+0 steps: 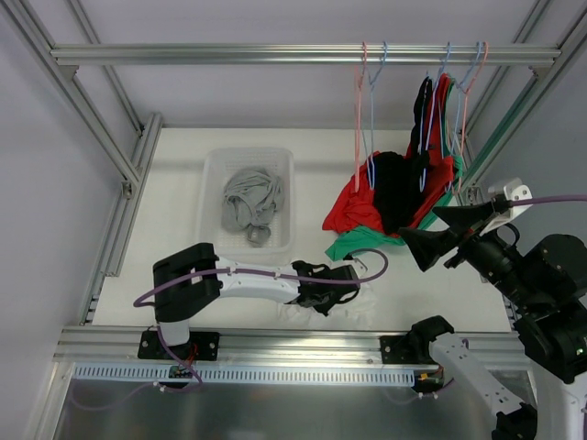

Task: Remove the tank top from the hanger

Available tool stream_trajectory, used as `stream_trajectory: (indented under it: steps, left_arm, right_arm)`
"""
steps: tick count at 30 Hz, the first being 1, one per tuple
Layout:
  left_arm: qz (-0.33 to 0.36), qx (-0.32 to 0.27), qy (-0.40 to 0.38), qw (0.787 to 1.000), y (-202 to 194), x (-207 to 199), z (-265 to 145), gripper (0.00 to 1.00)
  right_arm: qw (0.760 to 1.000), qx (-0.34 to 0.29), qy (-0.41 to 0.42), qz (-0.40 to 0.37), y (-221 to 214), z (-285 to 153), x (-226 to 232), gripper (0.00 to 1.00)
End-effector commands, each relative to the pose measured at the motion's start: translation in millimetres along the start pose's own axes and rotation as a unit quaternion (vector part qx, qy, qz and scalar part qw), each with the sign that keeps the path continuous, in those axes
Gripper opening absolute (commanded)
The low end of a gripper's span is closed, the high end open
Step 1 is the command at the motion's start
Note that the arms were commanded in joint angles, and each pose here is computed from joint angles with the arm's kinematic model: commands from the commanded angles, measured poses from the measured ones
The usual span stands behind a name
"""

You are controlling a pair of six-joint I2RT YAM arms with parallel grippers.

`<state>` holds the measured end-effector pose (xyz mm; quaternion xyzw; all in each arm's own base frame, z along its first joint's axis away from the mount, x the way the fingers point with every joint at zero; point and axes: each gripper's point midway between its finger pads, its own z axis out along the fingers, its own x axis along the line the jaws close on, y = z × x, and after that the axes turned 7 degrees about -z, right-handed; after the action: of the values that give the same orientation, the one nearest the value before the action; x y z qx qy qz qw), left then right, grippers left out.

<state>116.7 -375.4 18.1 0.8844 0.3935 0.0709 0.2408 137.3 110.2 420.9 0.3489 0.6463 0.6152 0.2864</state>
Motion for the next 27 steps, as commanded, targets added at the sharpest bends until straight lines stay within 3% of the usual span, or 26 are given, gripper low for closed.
stream_trajectory:
  steps: [1,4,5,9,15,19,27]
  left_arm:
    - [0.000,-0.022,0.022,1.000,14.6,7.4,-25.9,0.00]
    - [-0.013,-0.087,0.036,0.996,46.8,20.6,-81.4,0.00]
    - [-0.031,-0.141,0.053,0.988,68.1,33.5,-113.9,0.00]
    - [-0.093,-0.247,0.098,0.960,119.6,80.3,-199.8,0.00]
    - [-0.208,-0.322,0.156,0.910,169.1,180.9,-277.6,0.00]
    - [-0.246,-0.343,0.177,0.889,189.5,228.9,-302.3,0.00]
    - [-0.298,-0.284,0.183,0.893,201.1,286.5,-248.2,0.00]
  right_arm:
    - [1.000,-0.025,-0.011,-0.014,7.0,-4.1,-3.1,0.99]
    - [0.999,-0.025,-0.026,-0.018,5.1,-5.2,-8.7,1.00]
    - [0.999,-0.023,-0.028,-0.018,3.8,-4.2,-9.6,0.99]
    - [0.999,-0.019,-0.032,-0.015,3.2,-0.4,-12.2,0.99]
    - [0.999,-0.031,-0.033,-0.015,11.5,4.9,-13.4,1.00]
    - [0.998,-0.030,-0.052,-0.013,17.2,8.4,-21.1,1.00]
    - [0.995,-0.010,-0.095,0.002,22.5,27.2,-40.3,0.99]
